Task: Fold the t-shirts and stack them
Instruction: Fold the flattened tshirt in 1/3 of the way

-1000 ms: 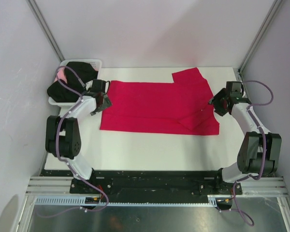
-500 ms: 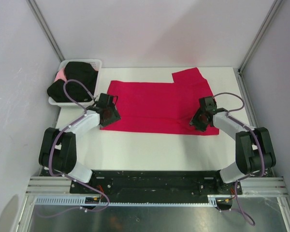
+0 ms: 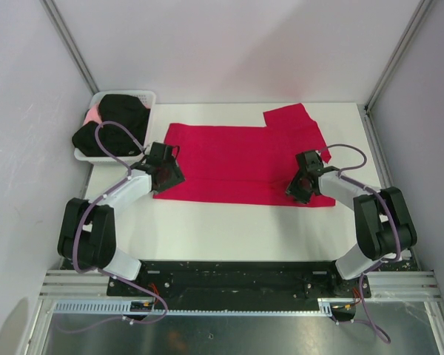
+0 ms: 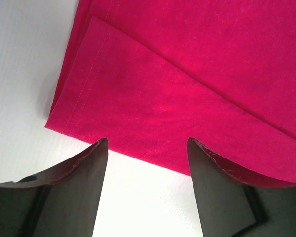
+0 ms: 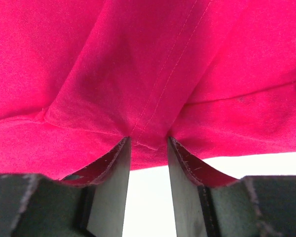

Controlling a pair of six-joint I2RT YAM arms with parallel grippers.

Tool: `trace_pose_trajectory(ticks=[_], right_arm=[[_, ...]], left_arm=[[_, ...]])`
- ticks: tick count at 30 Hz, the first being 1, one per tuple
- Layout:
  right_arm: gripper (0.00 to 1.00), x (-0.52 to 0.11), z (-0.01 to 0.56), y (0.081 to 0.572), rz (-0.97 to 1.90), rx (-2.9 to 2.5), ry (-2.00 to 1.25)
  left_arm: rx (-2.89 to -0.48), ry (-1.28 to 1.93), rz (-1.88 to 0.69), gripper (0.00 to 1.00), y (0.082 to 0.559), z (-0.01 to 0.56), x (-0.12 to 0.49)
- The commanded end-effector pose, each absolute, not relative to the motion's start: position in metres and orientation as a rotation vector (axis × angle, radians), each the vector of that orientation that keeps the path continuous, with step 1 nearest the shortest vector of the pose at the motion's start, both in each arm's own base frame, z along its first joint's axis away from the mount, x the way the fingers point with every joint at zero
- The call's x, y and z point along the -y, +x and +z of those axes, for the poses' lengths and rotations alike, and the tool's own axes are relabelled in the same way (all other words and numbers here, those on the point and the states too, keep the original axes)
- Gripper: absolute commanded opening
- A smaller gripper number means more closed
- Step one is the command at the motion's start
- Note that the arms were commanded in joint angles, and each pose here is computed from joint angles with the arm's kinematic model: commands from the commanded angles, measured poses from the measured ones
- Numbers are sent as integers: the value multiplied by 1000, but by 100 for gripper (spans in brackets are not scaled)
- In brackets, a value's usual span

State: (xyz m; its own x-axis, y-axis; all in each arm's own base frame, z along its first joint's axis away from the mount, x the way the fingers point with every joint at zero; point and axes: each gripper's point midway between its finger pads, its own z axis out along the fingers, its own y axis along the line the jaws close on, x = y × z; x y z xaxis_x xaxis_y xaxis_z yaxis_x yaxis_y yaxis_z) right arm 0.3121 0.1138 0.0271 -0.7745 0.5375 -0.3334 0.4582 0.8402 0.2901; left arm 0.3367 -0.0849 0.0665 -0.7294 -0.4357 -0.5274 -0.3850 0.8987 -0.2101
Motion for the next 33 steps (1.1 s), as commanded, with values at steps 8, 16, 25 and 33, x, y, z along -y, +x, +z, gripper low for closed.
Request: trace_pose_trajectory(ticks=[8,16,25,33], right_arm=[[13,-116,36,341,246,-2530,740],[0,-129,59,392,193,-2478,603],[0,-159,50,451,110,-2484,386],[13,-172,46,470,9,-2494,240]], left_arm=[[-2406,-585,-168,69,343,87,89],[-2405,-574,-181,68,342,89,90],[-2400,-537,-192,68,339,95,90],[-2413,-532,-188,68,336,91,90]])
